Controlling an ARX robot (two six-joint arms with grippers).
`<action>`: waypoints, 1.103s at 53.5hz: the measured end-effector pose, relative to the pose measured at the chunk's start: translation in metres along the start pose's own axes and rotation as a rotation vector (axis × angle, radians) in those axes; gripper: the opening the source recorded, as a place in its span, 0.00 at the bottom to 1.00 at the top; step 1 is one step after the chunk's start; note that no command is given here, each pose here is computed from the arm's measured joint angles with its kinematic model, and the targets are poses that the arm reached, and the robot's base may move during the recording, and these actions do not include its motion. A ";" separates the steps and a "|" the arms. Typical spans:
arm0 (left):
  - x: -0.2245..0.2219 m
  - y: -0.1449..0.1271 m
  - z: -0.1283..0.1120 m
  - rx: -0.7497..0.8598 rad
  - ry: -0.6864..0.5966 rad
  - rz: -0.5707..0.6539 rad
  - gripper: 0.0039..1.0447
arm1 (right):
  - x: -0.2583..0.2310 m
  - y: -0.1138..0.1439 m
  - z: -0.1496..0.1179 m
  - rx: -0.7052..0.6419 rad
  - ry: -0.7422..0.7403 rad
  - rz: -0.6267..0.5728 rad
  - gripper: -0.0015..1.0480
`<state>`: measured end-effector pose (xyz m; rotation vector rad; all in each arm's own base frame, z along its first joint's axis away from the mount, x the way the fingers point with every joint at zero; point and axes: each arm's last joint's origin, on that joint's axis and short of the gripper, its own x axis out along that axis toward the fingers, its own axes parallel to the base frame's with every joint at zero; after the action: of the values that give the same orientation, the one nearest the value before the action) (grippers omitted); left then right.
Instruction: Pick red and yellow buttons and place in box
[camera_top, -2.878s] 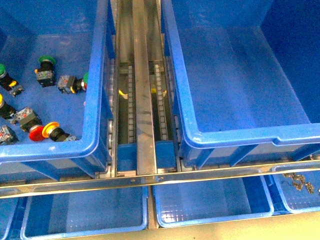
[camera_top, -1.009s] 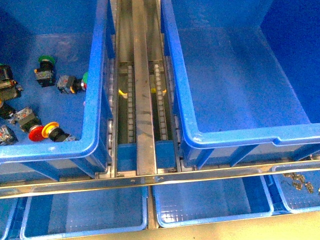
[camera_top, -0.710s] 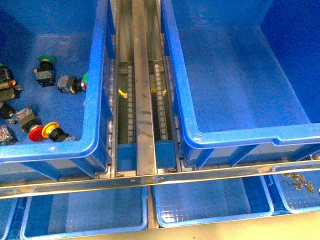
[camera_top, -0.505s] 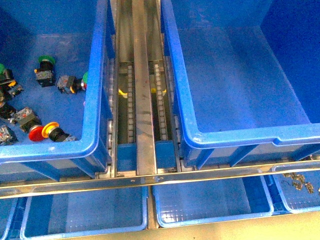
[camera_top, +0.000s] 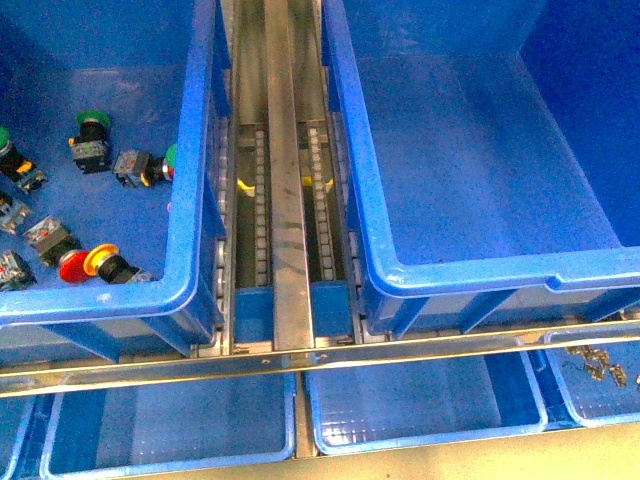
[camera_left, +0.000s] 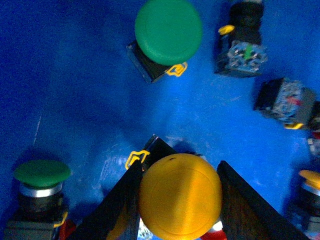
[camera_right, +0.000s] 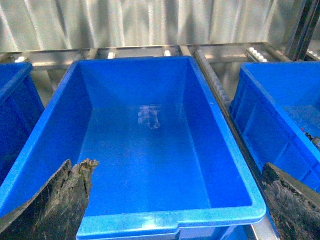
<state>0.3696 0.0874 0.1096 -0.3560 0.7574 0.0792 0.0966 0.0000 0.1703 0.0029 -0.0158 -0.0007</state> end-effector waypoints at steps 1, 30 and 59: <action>-0.003 0.000 0.001 -0.003 -0.003 -0.005 0.33 | 0.000 0.000 0.000 0.000 0.000 0.000 0.94; -0.117 -0.062 -0.009 -0.155 0.120 -0.364 0.33 | 0.000 0.000 0.000 0.000 0.000 0.000 0.94; -0.127 -0.170 -0.034 -0.227 0.206 -0.499 0.33 | 0.000 0.000 0.000 0.000 0.000 0.000 0.94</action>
<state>0.2885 -0.0764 0.2219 -0.7691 0.8449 -0.3487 0.0966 0.0000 0.1703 0.0029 -0.0158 -0.0004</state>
